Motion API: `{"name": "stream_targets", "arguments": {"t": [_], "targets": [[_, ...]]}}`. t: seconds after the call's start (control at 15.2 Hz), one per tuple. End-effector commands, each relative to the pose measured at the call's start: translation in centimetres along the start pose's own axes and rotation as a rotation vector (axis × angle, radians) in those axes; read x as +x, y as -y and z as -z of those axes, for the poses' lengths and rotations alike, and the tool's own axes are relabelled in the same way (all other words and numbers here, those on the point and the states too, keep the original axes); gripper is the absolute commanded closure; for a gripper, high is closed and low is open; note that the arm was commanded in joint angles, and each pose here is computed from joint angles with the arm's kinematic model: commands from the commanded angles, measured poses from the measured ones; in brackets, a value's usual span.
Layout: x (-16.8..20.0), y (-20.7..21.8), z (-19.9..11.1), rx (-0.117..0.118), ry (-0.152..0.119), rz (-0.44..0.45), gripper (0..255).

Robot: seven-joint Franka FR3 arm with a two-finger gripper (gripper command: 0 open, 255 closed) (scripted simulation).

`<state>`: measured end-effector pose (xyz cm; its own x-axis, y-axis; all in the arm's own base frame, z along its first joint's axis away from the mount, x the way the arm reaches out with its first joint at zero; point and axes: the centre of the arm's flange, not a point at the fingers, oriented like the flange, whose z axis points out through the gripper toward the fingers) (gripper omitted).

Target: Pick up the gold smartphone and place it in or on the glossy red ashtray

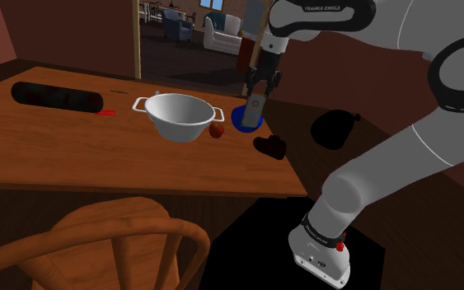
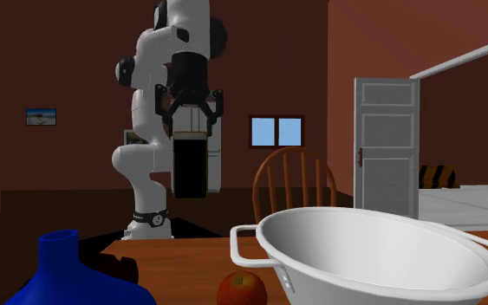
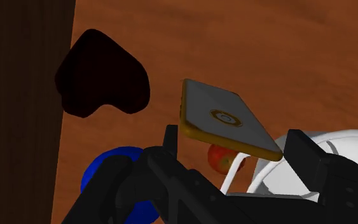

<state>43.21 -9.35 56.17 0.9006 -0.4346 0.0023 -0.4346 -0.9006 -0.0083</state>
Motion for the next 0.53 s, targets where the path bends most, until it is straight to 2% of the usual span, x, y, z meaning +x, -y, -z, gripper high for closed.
{"name": "stream_targets", "arguments": {"t": [0.0,0.46], "targets": [[0.1,-2.5,0.6,0.000,0.001,0.001,255],[0.7,-11.6,2.0,0.000,0.001,0.001,255]]}}
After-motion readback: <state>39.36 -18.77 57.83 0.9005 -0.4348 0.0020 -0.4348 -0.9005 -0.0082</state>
